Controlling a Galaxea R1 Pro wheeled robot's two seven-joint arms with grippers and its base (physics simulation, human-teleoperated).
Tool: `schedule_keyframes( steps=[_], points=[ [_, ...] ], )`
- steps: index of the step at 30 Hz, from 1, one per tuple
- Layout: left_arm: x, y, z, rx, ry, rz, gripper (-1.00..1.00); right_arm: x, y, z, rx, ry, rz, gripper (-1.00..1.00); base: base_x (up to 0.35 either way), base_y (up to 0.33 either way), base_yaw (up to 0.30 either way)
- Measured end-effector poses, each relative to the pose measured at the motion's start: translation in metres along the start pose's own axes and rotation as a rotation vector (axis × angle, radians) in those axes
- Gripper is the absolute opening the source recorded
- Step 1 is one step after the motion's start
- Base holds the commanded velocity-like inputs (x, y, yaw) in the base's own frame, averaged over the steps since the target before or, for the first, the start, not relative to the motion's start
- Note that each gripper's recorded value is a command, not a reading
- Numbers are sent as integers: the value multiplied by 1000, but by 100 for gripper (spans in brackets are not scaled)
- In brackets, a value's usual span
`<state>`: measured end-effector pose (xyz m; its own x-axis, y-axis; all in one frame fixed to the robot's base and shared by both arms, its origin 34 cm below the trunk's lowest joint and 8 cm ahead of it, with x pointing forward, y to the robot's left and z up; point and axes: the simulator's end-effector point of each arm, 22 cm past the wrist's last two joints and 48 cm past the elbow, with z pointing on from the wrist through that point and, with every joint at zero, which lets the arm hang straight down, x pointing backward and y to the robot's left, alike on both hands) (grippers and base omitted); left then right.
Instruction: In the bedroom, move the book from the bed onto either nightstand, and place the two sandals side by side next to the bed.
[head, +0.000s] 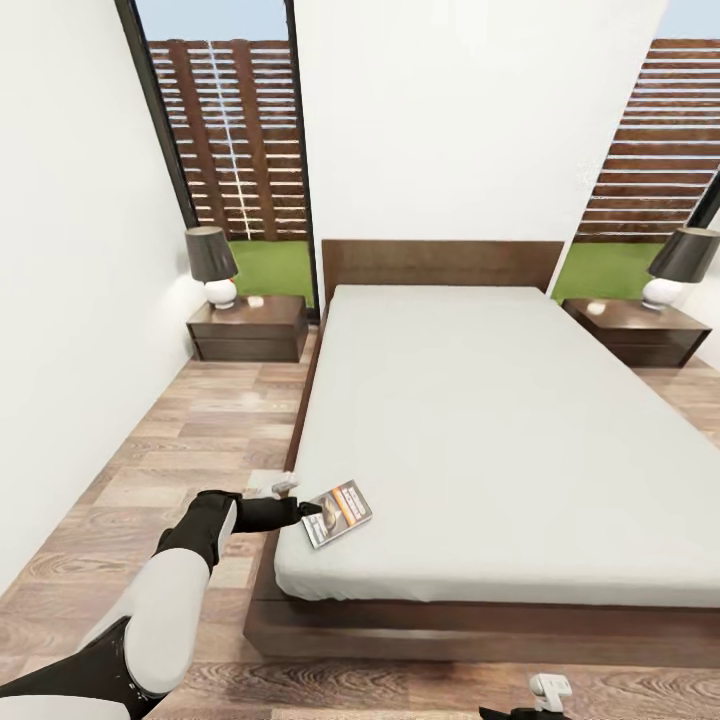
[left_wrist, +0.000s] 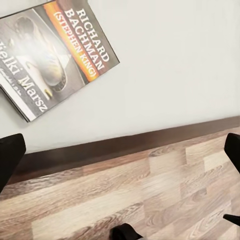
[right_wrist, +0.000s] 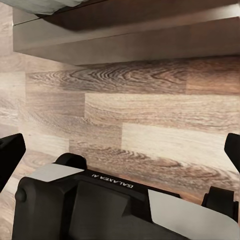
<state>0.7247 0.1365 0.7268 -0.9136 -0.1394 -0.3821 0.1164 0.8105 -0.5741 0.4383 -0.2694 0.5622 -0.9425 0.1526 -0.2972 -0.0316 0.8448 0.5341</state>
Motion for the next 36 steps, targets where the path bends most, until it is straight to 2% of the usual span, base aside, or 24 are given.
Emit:
schedule_keyframes(
  steps=[18,28,36],
  points=[
    [11,5,10,14,20,-13,100,11,-4,3,5,24,14,100,42,0,0],
    [16,7,15,18,31,-21,100,17,-6,5,6,35,21,100,190,0,0],
    [17,7,16,18,32,-22,100,17,-6,5,6,35,21,100,23,0,0]
  ],
)
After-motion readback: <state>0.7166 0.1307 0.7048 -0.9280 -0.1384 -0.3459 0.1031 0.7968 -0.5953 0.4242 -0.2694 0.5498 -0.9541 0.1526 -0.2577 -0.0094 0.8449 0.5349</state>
